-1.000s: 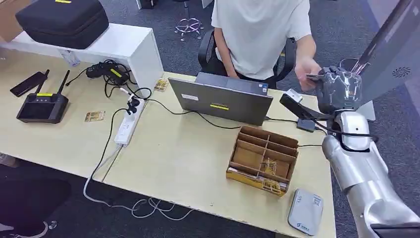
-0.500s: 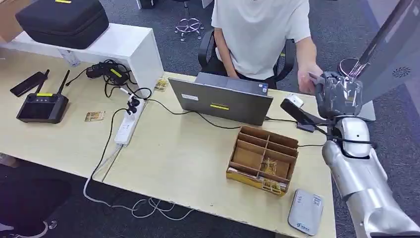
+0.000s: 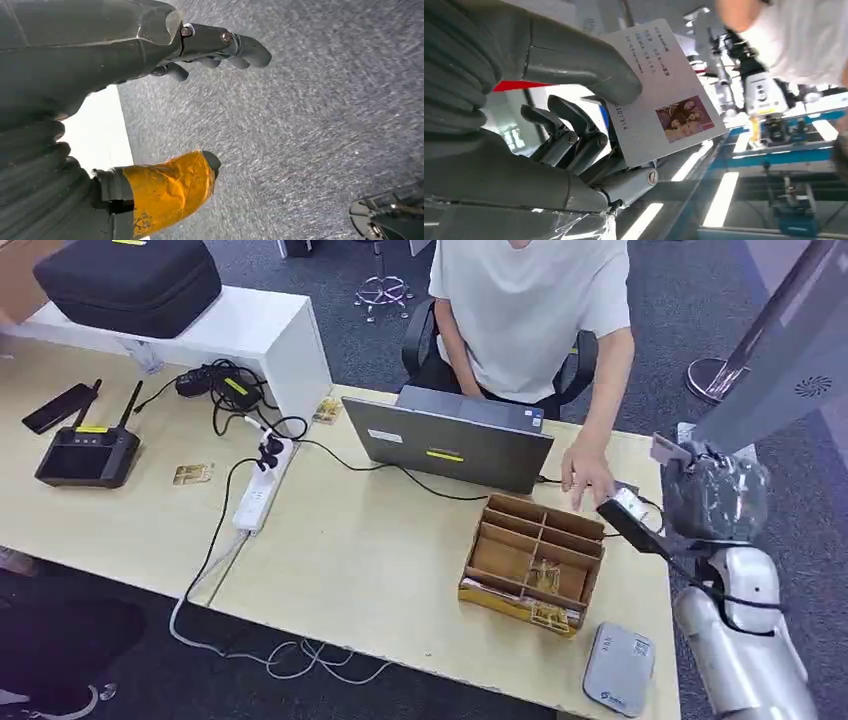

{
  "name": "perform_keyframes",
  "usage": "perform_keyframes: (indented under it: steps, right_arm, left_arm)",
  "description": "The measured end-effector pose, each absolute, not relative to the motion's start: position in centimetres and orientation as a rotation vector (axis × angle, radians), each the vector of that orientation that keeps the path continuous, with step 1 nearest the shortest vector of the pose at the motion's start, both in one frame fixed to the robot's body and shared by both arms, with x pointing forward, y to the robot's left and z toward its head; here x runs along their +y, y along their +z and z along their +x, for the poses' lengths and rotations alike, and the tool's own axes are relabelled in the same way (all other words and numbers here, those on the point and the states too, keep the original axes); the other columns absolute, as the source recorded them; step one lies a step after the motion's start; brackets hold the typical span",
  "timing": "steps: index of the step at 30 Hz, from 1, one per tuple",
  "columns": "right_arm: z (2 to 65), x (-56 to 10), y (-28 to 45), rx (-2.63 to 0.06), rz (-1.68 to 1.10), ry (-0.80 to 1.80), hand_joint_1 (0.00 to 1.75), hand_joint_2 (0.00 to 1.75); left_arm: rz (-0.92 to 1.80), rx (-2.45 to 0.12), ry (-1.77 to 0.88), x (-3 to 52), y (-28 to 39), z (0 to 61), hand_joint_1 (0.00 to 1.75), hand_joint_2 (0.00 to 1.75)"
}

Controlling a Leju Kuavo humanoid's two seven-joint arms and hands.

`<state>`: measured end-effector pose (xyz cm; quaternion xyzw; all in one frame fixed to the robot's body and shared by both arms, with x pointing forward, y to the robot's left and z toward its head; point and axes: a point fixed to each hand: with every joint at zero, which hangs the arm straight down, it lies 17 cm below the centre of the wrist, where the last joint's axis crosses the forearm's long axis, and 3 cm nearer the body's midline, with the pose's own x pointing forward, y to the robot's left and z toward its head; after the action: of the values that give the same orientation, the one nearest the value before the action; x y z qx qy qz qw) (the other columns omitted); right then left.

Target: Pass the card to the sensor for recognition and then transmit it.

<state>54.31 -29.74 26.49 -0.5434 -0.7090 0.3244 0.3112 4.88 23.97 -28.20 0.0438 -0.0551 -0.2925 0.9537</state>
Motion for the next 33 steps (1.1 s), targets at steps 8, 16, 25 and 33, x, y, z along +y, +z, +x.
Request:
perform_keyframes:
  steps: [8, 16, 25, 33]
  right_arm:
    - [43.6, -38.7, 23.7, -1.837, -1.511, 0.739, 1.75, 1.75]
    - [36.3, -40.5, 23.6, -1.829, -1.567, 0.732, 1.75, 1.75]
    - [33.0, -37.1, 20.9, -1.832, -1.487, 0.762, 1.75, 1.75]
    - [32.9, -32.8, 17.8, -1.841, -1.35, 0.77, 1.75, 1.75]
  left_arm:
    - [0.108, -0.09, -0.533, 24.2, -28.2, 4.6, 0.0, 1.75]
    - [0.112, -0.082, -0.484, 23.7, -28.2, 4.6, 0.0, 1.75]
    - [0.115, -0.075, -0.459, 23.2, -28.1, 4.5, 0.0, 1.75]
    - [0.116, -0.078, -0.452, 23.1, -28.1, 4.7, 0.0, 1.75]
